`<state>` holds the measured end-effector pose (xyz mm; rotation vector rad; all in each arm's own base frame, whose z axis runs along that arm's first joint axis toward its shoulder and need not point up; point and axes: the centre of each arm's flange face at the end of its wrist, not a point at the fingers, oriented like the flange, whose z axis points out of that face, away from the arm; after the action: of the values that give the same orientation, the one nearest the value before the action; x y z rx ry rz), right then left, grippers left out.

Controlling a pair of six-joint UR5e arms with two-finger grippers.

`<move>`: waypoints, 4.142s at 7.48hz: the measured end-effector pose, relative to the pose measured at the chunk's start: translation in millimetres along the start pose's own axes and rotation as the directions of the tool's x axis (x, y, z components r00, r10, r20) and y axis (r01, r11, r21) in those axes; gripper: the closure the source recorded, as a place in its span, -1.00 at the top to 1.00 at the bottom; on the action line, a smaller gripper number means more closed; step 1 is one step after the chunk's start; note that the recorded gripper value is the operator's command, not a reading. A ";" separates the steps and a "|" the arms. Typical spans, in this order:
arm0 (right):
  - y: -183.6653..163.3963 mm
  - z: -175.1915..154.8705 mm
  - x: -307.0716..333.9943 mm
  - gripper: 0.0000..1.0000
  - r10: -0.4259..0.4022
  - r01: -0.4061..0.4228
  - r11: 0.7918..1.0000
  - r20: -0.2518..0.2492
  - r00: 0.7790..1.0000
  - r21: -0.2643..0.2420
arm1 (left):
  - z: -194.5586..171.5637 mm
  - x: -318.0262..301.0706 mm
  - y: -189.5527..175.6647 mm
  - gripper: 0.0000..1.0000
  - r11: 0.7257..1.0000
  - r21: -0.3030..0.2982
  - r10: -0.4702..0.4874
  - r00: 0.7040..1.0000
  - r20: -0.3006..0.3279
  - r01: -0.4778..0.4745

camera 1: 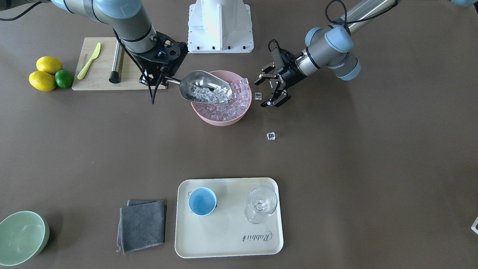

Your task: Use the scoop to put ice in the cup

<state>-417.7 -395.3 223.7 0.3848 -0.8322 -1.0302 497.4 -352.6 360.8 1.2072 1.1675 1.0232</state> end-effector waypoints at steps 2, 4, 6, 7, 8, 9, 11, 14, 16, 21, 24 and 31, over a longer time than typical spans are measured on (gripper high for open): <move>4.9 -0.3 7.6 -1.00 0.186 -0.186 0.982 -0.013 0.982 0.023 | -1.2 0.0 1.2 0.96 1.000 0.000 0.000 1.000 0.000 0.000; 8.4 -1.8 8.5 -1.00 0.387 -0.387 0.922 -0.022 0.922 0.014 | -14.8 -1.7 8.6 0.96 1.000 -0.005 -0.002 1.000 0.010 0.002; 15.7 -13.3 2.5 -1.00 0.593 -0.594 0.805 -0.043 0.804 -0.005 | -40.5 -17.7 22.9 0.96 1.000 -0.022 -0.008 0.999 0.051 0.009; 17.6 -16.2 0.6 -1.00 0.655 -0.657 0.754 -0.056 0.753 -0.021 | -54.3 -28.0 31.6 0.96 0.999 -0.034 -0.013 0.997 0.074 0.016; 17.3 -19.4 -1.7 -1.00 0.690 -0.693 0.720 -0.072 0.720 -0.038 | -70.3 -34.4 39.8 0.96 0.999 -0.044 -0.018 0.996 0.092 0.022; 16.4 -19.3 -1.9 -1.00 0.711 -0.716 0.696 -0.088 0.698 -0.053 | -90.5 -34.8 52.4 0.96 0.998 -0.061 -0.025 0.994 0.105 0.031; 14.5 -12.5 2.5 -1.00 0.726 -0.734 0.675 -0.106 0.679 -0.078 | -133.5 -40.4 80.4 0.96 0.992 -0.110 -0.050 0.995 0.082 0.059; -5.0 -11.9 25.9 -1.00 0.779 -0.777 0.610 -0.064 0.624 -0.155 | -222.5 -86.7 140.0 0.96 0.946 -0.249 -0.206 0.978 0.025 0.206; -41.0 -19.9 35.5 -1.00 0.804 -0.800 0.573 -0.070 0.591 -0.177 | -264.3 -124.2 164.0 0.96 0.870 -0.332 -0.352 0.930 0.103 0.366; -160.1 -31.9 72.9 -1.00 0.859 -0.842 0.482 -0.055 0.508 -0.242 | -373.6 -172.3 222.9 0.96 0.668 -0.456 -0.550 0.803 0.229 0.587; -195.1 -36.0 106.6 -1.00 0.905 -0.856 0.398 -0.015 0.426 -0.331 | -435.7 -184.4 252.8 0.96 0.664 -0.505 -0.479 0.832 0.280 0.552; -191.9 -34.5 134.7 -1.00 0.951 -0.818 0.304 0.105 0.291 -0.488 | -526.0 -182.7 297.5 0.96 0.678 -0.617 -0.290 0.917 0.275 0.400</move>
<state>-471.8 -608.7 136.0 -0.6409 -0.9895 -0.0819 -41.1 -429.1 681.4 0.4499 0.7512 0.9113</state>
